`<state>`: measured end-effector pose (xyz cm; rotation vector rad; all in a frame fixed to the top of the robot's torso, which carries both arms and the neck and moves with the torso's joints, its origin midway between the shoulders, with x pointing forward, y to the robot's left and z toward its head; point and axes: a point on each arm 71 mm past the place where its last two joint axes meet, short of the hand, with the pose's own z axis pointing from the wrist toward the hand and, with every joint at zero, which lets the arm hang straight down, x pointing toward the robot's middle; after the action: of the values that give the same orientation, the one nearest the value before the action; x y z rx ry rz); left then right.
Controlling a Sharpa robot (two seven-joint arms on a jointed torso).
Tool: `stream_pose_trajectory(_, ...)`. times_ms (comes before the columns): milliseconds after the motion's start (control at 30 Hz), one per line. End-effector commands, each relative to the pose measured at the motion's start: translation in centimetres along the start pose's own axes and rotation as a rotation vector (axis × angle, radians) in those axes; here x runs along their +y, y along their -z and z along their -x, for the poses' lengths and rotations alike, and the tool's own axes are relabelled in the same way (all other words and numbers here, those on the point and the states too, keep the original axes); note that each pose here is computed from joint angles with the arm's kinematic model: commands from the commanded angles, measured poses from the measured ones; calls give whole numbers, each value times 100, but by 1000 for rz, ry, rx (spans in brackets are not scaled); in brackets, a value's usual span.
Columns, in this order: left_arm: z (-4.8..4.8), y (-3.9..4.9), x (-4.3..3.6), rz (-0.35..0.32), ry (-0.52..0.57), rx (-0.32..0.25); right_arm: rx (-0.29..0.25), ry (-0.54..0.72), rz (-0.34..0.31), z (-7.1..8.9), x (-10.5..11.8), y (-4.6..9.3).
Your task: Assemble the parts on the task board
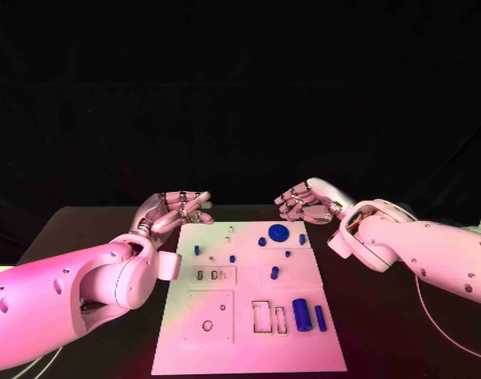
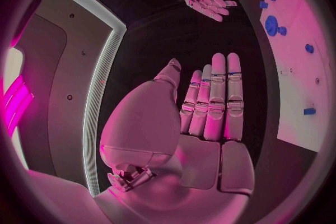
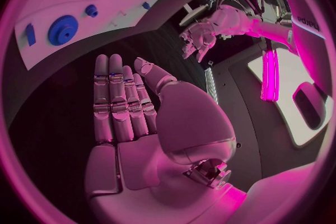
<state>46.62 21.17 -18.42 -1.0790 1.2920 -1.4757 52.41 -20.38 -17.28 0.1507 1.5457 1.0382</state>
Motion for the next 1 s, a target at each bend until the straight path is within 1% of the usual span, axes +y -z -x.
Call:
stream_pose_trajectory(33, -83, 42, -76, -4, 28, 57, 94, 309, -15, -29, 21, -37)
stream_pose_trajectory(267, -177, 134, -214, -16, 50, 97, 149, 551, 2, -47, 153, -130)
stream_pose_trajectory(400, -213, 168, -285, -25, 56, 111, 167, 639, 21, -83, 232, -174)
stream_pose_trajectory(533, -248, 191, -329, -31, 61, 123, 185, 706, 36, -123, 296, -213)
stream_pose_trajectory(733, -278, 202, -352, -32, 66, 129, 208, 764, 50, -179, 351, -259)
stream_pose_trajectory(1000, -267, 205, -355, -30, 67, 124, 244, 778, 56, -228, 376, -269)
